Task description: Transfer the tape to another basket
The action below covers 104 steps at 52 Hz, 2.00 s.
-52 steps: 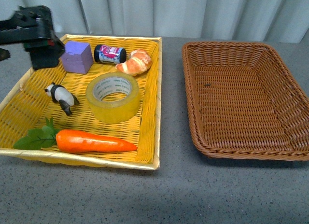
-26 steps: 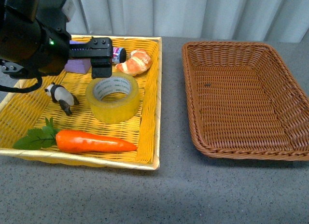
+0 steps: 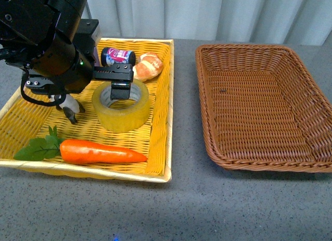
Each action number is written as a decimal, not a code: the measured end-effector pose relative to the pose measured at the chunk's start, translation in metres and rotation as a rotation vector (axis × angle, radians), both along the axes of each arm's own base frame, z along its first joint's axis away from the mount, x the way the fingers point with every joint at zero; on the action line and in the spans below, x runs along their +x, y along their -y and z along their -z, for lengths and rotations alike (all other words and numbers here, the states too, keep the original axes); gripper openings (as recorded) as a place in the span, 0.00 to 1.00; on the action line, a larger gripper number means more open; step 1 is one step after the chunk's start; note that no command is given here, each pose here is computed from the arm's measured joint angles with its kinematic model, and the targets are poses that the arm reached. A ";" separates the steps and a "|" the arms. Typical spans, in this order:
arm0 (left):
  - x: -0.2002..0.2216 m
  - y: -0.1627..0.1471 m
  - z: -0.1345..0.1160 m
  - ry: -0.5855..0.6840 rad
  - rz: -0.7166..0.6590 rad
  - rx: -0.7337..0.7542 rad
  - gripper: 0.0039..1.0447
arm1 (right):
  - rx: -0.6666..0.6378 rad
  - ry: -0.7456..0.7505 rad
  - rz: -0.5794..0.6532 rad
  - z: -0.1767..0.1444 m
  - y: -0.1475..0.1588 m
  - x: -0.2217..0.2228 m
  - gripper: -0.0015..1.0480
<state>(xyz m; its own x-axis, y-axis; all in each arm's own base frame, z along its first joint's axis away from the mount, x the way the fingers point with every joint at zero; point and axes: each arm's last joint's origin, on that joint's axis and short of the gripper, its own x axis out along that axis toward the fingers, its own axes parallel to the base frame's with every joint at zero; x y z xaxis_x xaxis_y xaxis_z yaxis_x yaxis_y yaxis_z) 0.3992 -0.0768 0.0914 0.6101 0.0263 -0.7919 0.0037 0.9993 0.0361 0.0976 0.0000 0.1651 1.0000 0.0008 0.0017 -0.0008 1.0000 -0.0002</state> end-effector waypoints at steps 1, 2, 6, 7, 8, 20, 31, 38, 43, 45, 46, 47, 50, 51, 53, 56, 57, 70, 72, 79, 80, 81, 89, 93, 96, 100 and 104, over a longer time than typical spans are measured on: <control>0.001 0.000 0.000 -0.004 0.000 -0.001 0.94 | 0.000 0.000 0.000 0.000 0.000 0.000 0.91; 0.002 0.000 0.001 -0.006 -0.001 0.000 0.94 | 0.000 0.000 0.000 0.000 0.000 0.000 0.91; 0.004 0.000 0.002 -0.009 0.005 -0.002 0.93 | 0.000 0.000 0.000 0.000 0.000 0.000 0.91; 0.005 0.000 0.002 -0.012 0.007 0.001 0.88 | 0.000 0.000 0.000 0.000 0.000 0.000 0.91; 0.005 0.000 0.003 -0.014 0.010 0.005 0.85 | 0.000 0.000 0.000 0.000 0.000 0.000 0.91; 0.009 0.000 0.008 -0.029 0.017 0.021 0.52 | 0.000 0.000 0.000 0.000 0.000 0.000 0.91; 0.009 0.000 0.009 -0.038 0.032 0.042 0.23 | 0.000 0.000 0.000 0.000 0.000 0.000 0.91; 0.011 0.000 0.008 -0.035 0.038 0.046 0.15 | 0.000 0.000 0.000 0.000 0.000 0.000 0.91; 0.011 0.000 0.006 -0.035 0.051 0.048 0.15 | 0.000 0.000 0.000 0.000 0.000 0.000 0.91; 0.012 0.001 0.004 -0.040 0.061 0.034 0.15 | 0.000 0.000 0.000 0.000 0.000 0.000 0.91; 0.012 0.001 0.003 -0.039 0.066 0.028 0.15 | 0.000 0.000 0.000 0.000 0.000 0.000 0.91; 0.012 0.002 0.001 -0.038 0.078 0.014 0.15 | 0.000 0.000 0.000 0.000 0.000 0.000 0.91; 0.013 0.001 -0.006 -0.017 0.102 0.000 0.15 | 0.000 0.000 0.000 0.000 0.000 0.000 0.91; 0.014 0.001 -0.010 0.000 0.114 0.005 0.15 | 0.000 0.000 0.000 0.000 0.000 0.000 0.91; 0.015 0.002 -0.022 0.041 0.158 0.007 0.15 | 0.000 0.000 0.000 0.000 0.000 0.000 0.91; 0.015 0.004 -0.035 0.076 0.222 -0.004 0.15 | 0.000 0.000 0.000 0.000 0.000 0.000 0.91; 0.015 0.005 -0.042 0.101 0.250 -0.015 0.15 | 0.000 0.000 0.000 0.000 0.000 0.000 0.91; 0.017 0.036 -0.094 0.373 0.655 0.062 0.15 | 0.000 0.000 0.000 0.000 0.000 0.000 0.91; 0.015 0.046 -0.097 0.402 0.766 0.057 0.15 | 0.000 0.000 0.000 0.000 0.000 0.000 0.91; 0.015 0.070 -0.102 0.436 0.932 0.084 0.15 | 0.000 0.000 0.000 0.000 0.000 0.000 0.91; 0.015 0.074 -0.103 0.439 0.957 0.097 0.15 | 0.000 0.000 0.000 0.000 0.000 0.000 0.91; 0.015 0.078 -0.104 0.440 0.981 0.105 0.15 | 0.000 0.000 0.000 0.000 0.000 0.000 0.91; 0.013 0.094 -0.107 0.418 1.123 0.123 0.15 | 0.000 0.000 0.000 0.000 0.000 0.000 0.91; 0.011 0.100 -0.103 0.408 1.171 0.139 0.15 | 0.000 0.000 0.000 0.000 0.000 0.000 0.91; 0.010 0.102 -0.101 0.410 1.191 0.137 0.15 | 0.000 0.000 0.000 0.000 0.000 0.000 0.91; 0.011 0.103 -0.102 0.419 1.195 0.146 0.15 | 0.000 0.000 0.000 0.000 0.000 0.000 0.91; 0.011 0.103 -0.102 0.419 1.193 0.149 0.15 | -0.027 -0.044 0.015 0.001 0.000 0.000 0.91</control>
